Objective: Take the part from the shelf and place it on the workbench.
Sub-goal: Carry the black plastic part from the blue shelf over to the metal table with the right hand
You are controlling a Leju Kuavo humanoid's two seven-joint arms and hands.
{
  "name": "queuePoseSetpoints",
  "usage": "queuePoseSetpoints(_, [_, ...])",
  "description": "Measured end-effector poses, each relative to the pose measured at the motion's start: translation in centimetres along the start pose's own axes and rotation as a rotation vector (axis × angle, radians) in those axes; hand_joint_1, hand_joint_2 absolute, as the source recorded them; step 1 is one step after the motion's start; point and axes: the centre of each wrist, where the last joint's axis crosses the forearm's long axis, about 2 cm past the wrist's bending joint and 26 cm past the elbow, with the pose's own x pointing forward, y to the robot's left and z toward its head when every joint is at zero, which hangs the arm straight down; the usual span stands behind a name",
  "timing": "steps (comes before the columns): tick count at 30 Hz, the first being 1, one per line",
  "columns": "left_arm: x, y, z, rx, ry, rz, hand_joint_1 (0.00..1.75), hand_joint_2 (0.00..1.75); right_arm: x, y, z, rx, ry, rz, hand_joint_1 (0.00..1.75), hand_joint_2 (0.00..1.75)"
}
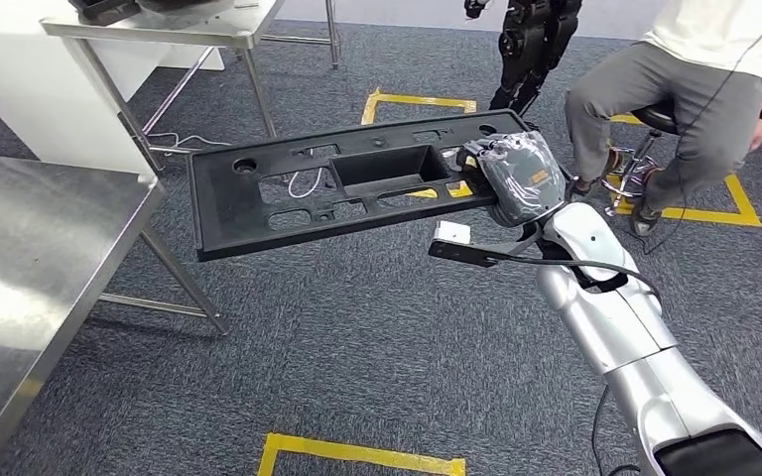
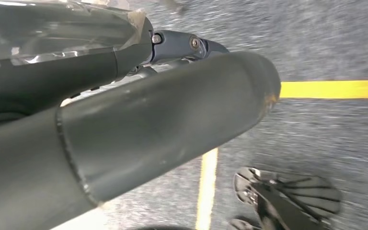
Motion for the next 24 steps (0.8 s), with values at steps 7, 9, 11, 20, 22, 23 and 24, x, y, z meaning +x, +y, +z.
queuePoseSetpoints(7, [0.2,1.2,-0.3,0.038,0.081,-0.048,0.0,0.0,0.3,-0.3,-0.3,-0.009,-0.007,-0.001,1.69,1.75])
queuePoseSetpoints(9, [0.1,1.5,-0.4,0.047,0.095,-0.062,0.0,0.0,0.3,-0.3,-0.3,-0.013,-0.004,-0.001,1.69,1.75])
queuePoseSetpoints(11, [0.1,1.7,-0.5,0.057,0.104,-0.075,0.0,0.0,0.1,-0.3,0.0,-0.014,0.004,0.002,1.69,1.75])
queuePoseSetpoints(20, [0.2,2.2,-0.6,0.07,0.109,-0.091,0.0,0.0,-0.1,0.8,1.7,0.012,0.029,-0.001,1.69,1.75])
queuePoseSetpoints(22, [0.1,2.4,-0.6,0.072,0.113,-0.091,0.0,0.0,0.1,0.8,1.7,0.007,0.029,-0.003,1.69,1.75])
queuePoseSetpoints(23, [0.0,2.4,-0.6,0.072,0.117,-0.092,0.0,0.0,0.1,0.9,1.7,0.006,0.028,-0.005,1.69,1.75])
queuePoseSetpoints(24, [-0.2,2.4,-0.6,0.072,0.122,-0.093,0.0,0.0,0.3,0.9,1.6,0.005,0.027,-0.007,1.69,1.75])
